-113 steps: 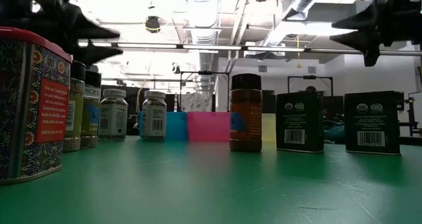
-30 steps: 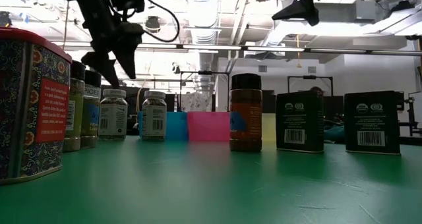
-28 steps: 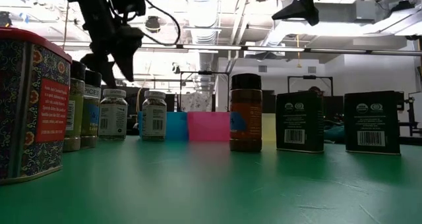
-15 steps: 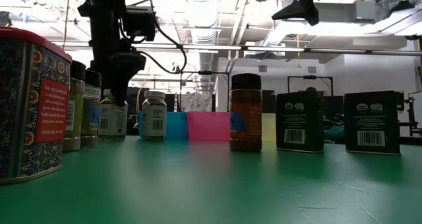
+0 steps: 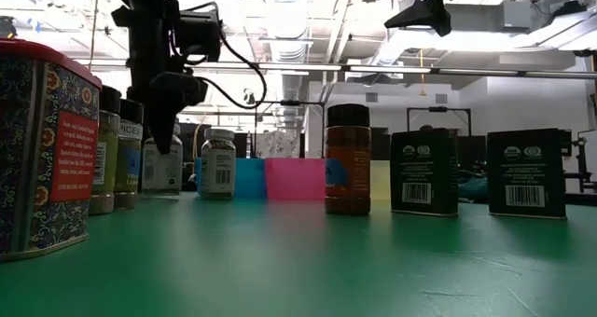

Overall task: Sort spices by type
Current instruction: Put the left white seasoning bottle into the blue bin

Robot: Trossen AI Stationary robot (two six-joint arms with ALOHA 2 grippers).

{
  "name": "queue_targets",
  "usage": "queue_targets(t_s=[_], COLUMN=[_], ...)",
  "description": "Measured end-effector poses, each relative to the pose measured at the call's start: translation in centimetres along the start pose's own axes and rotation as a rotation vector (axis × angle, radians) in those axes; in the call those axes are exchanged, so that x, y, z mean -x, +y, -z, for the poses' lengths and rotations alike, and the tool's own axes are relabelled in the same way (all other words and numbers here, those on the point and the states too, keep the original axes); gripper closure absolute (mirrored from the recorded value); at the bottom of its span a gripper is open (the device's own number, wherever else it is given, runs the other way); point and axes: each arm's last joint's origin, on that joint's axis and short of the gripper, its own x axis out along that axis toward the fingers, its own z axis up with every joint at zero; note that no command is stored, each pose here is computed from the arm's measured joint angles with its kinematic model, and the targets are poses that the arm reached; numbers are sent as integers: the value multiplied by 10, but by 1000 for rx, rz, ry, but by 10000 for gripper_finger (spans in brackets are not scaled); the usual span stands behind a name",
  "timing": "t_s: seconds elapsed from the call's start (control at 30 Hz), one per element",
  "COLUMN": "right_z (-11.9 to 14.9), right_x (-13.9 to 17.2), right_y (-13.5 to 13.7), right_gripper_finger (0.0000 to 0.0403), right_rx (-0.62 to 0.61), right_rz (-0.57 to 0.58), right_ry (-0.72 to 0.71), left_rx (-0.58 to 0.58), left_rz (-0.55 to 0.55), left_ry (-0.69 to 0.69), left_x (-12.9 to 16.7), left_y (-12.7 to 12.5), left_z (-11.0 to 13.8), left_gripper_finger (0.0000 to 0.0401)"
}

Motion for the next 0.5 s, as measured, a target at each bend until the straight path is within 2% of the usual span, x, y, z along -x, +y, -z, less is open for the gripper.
queue_targets(t_s=[0.23,0.5], right_z=[0,0], right_x=[0,0], right_y=[0,0], right_gripper_finger=[119,119], right_rx=[-1,-4], right_rz=[2,2], right_ry=[-3,-4], left_rx=[-40,-46], left_rz=[-26,-78], left_ry=[27,-123], left_x=[31,79], left_y=[1,11], left_z=[-2,-29], left_gripper_finger=[206,206])
